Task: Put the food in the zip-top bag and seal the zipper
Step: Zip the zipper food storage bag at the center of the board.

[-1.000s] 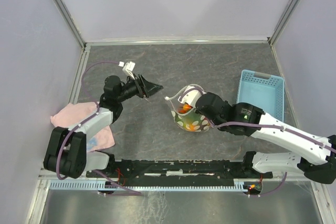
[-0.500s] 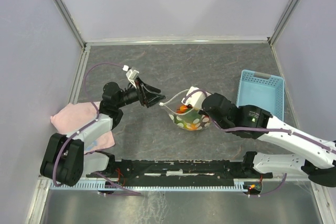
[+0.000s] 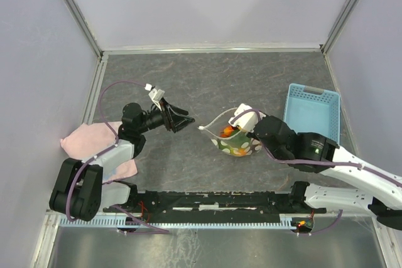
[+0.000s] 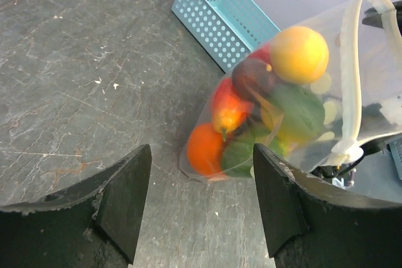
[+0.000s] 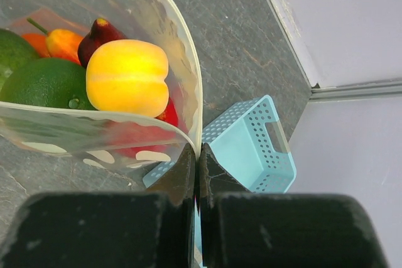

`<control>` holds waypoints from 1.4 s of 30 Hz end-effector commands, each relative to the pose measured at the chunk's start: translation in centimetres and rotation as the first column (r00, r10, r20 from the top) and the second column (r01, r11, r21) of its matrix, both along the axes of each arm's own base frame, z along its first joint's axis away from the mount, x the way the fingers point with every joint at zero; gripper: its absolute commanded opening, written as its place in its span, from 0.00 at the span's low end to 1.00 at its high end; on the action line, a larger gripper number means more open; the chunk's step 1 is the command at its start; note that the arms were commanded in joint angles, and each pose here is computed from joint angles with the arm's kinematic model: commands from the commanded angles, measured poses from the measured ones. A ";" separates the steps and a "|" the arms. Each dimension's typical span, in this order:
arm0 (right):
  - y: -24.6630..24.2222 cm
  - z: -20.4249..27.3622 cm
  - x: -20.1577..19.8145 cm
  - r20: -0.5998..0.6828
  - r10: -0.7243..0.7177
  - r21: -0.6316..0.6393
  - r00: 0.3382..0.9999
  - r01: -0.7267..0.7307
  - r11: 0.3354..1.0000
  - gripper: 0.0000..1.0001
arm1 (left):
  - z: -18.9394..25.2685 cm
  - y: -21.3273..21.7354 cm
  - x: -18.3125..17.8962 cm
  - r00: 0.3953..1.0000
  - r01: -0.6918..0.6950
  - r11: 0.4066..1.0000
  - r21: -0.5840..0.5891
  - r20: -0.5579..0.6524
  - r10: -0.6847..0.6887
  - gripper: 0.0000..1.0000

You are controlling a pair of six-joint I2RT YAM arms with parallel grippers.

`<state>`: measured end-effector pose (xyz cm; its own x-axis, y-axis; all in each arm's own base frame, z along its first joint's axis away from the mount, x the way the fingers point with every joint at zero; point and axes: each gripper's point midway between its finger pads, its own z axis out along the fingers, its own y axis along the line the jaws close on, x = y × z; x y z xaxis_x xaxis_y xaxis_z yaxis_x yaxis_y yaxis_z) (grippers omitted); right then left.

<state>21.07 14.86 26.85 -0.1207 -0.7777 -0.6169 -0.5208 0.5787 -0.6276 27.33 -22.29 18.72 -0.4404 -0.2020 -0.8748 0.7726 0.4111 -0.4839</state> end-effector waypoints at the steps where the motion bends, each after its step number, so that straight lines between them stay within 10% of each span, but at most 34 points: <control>1: -0.4 1.5 0.6 0.059 -0.049 0.066 0.997 0.045 0.997 0.02 | 1.1 -0.5 -0.7 0.989 0.077 0.997 -0.005 0.128 -0.076 0.72; 31: 0.7 -0.6 0.3 0.003 -0.013 0.044 1.000 0.012 0.999 0.02 | 3.4 -7.8 -4.7 0.869 0.329 0.944 0.001 0.391 -0.303 0.61; 42: 0.1 -0.4 -0.1 0.006 -0.015 0.083 1.000 0.015 0.996 0.02 | 4.2 -8.1 -5.6 0.860 0.363 0.931 -0.034 0.395 -0.322 0.04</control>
